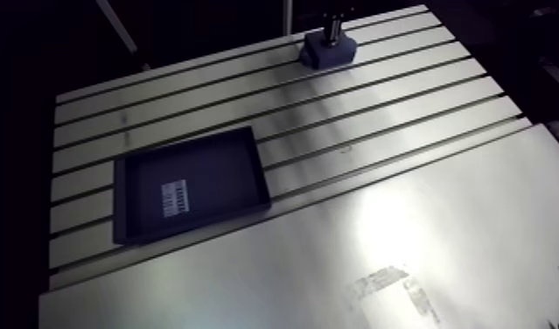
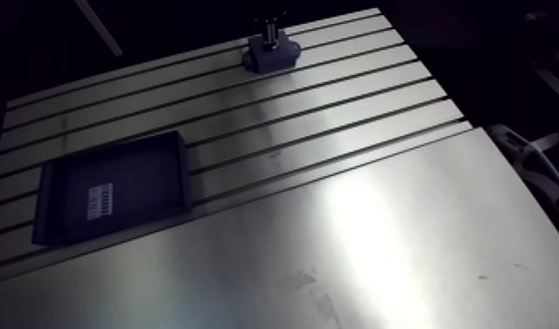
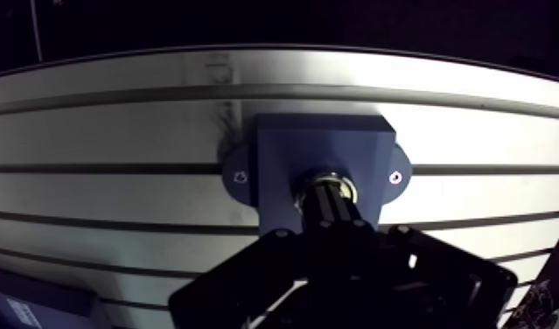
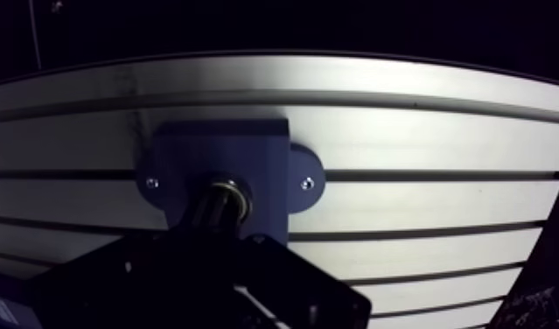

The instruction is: Pick up the bearing and press it into the housing until flush.

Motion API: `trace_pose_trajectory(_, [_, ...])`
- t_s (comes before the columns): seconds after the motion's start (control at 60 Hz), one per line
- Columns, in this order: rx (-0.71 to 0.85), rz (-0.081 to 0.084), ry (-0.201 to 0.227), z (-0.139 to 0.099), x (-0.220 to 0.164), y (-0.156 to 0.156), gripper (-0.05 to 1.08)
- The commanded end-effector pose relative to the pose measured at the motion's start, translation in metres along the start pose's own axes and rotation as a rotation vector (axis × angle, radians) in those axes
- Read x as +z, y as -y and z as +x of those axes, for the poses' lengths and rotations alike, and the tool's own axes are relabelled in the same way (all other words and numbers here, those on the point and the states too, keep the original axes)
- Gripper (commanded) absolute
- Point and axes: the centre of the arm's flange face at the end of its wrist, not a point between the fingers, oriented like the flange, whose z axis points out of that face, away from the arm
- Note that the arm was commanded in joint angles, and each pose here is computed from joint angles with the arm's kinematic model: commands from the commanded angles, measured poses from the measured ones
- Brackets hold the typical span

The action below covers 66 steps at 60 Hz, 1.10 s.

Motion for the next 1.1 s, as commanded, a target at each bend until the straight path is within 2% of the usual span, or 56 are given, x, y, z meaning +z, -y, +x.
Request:
trace_pose_trajectory(0.017, [-0.002, 0.000, 0.002, -0.0007, 0.0016, 0.0002, 1.08])
trace_pose_trajectory(1.1, [-0.004, 0.002, 0.009, -0.0020, 0.0073, 0.0009, 1.08])
